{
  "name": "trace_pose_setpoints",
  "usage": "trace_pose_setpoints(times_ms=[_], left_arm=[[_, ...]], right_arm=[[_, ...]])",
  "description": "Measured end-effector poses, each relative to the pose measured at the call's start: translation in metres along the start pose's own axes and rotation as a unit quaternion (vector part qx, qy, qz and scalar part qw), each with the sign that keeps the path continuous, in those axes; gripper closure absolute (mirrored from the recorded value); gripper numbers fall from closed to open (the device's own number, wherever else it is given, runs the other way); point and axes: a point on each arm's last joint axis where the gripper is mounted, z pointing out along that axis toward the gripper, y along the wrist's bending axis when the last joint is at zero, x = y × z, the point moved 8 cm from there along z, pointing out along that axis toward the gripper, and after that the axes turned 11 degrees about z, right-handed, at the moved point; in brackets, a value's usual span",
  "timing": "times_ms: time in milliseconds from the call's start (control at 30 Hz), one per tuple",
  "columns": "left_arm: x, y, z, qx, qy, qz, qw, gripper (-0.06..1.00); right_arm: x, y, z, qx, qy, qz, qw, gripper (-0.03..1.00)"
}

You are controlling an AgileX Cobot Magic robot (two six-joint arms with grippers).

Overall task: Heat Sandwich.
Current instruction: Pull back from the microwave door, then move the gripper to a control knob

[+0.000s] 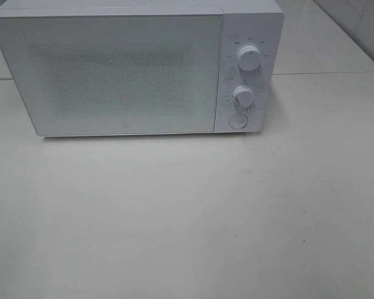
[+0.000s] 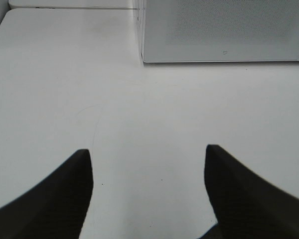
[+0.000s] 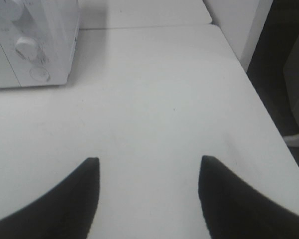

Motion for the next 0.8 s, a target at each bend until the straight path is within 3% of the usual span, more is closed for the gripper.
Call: trace_pose_setpoints(times_ms=[200, 567, 800], left_arm=[[0.0, 0.0, 0.0, 0.0, 0.0, 0.0, 1.0, 0.33], [0.0, 0.0, 0.0, 0.0, 0.0, 0.0, 1.0, 0.33], [0.0, 0.0, 0.0, 0.0, 0.0, 0.0, 1.0, 0.33]], right_arm=[[-0.037, 0.011, 0.005, -0.023, -0.08, 0.002, 0.997, 0.21], [-0.081, 0.039, 0.043, -0.073, -0.112, -0.019, 0.991, 0.19], [-0.095, 0.07, 0.065, -0.14, -0.122, -0.081, 0.979, 0.2]])
